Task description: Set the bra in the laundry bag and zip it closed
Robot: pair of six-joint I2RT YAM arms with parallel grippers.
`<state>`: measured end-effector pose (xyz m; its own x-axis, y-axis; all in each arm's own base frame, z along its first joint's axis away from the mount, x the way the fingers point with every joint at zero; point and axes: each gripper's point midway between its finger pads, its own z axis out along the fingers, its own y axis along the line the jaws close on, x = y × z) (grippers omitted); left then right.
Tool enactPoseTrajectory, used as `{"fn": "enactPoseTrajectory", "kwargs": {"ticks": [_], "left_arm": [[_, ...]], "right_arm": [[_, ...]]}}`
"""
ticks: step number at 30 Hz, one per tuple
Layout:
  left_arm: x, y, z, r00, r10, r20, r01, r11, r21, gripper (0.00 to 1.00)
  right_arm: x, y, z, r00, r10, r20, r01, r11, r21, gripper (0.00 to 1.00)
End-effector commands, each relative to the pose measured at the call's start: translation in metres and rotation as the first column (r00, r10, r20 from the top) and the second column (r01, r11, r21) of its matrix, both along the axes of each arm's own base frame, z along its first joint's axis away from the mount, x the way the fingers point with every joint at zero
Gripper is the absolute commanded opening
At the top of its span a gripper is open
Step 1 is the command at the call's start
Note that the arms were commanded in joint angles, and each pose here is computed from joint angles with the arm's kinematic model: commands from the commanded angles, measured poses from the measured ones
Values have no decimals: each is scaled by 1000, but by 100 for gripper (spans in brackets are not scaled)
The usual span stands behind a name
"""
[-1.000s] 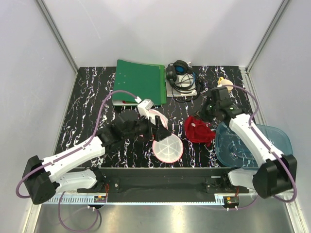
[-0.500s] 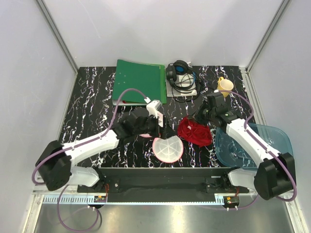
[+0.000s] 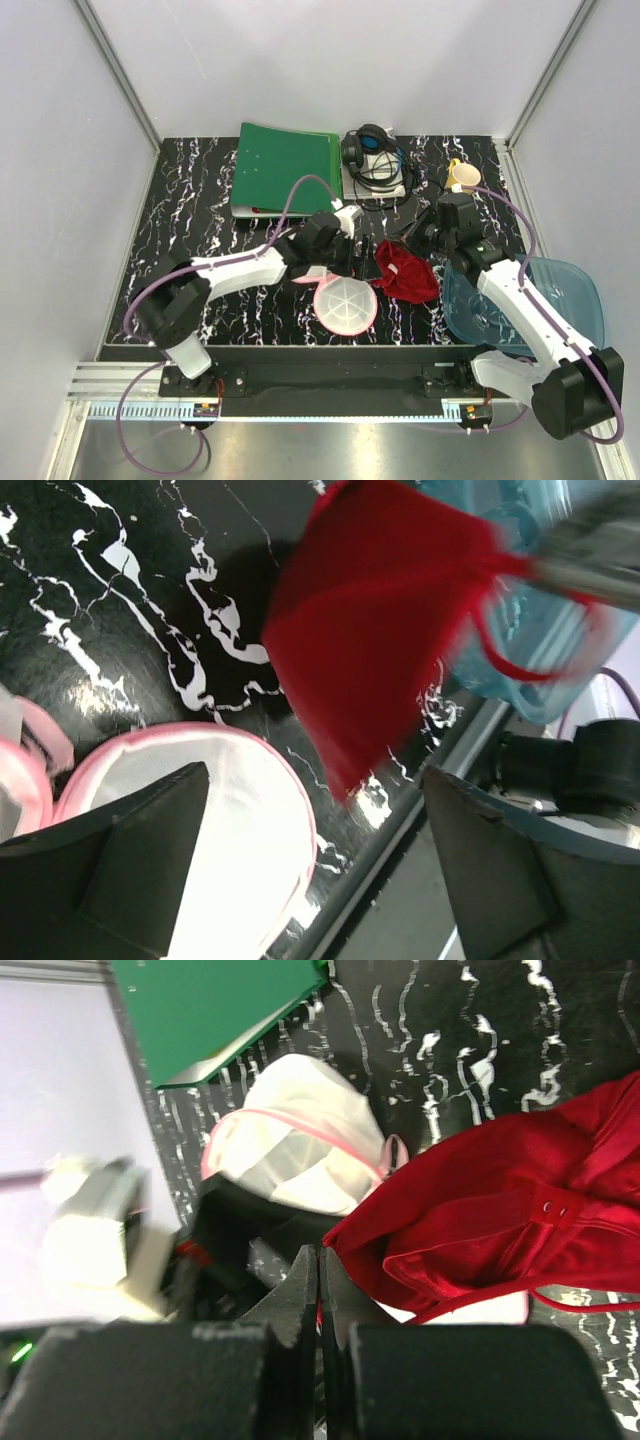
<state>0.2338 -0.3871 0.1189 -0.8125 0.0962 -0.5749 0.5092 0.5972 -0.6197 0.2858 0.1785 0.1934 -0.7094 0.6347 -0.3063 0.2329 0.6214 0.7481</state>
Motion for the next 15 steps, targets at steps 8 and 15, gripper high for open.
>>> {"fn": "enactPoseTrajectory", "kwargs": {"ticks": [8, 15], "left_arm": [[21, -7, 38, 993, -33, 115, 36, 999, -28, 0], [-1, 37, 86, 978, -78, 191, 72, 997, 36, 0]], "right_arm": [[-14, -8, 17, 995, 47, 87, -43, 998, -52, 13], [-32, -36, 7, 973, 201, 111, -155, 932, -327, 79]]}}
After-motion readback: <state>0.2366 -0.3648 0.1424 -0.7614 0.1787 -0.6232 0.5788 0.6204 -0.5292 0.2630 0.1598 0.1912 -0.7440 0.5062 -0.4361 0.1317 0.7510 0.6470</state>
